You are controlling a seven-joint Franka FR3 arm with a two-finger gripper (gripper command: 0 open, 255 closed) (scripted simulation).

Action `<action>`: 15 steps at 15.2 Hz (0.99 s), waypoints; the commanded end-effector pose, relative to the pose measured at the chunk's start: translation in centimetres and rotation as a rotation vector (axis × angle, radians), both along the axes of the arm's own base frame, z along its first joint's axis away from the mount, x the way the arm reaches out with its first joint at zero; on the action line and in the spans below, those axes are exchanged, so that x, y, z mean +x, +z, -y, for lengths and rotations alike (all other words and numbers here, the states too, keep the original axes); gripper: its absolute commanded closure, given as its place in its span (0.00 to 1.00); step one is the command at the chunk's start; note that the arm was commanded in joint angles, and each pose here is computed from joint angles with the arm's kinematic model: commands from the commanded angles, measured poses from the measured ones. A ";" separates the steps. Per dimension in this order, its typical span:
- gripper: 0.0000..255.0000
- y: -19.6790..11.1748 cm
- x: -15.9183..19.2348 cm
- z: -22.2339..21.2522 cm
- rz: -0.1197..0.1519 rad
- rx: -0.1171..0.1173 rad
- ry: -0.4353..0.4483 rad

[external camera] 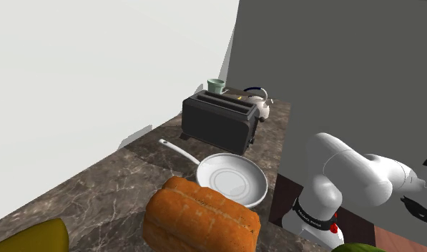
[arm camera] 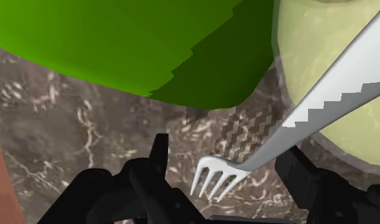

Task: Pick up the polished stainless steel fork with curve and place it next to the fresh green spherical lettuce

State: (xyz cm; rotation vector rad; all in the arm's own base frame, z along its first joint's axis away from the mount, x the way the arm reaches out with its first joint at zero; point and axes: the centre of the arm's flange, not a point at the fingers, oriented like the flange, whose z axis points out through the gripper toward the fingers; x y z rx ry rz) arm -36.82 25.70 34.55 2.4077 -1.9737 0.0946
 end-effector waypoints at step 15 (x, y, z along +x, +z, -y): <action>0.00 4.9 -0.1 -0.3 0.001 -0.001 -0.001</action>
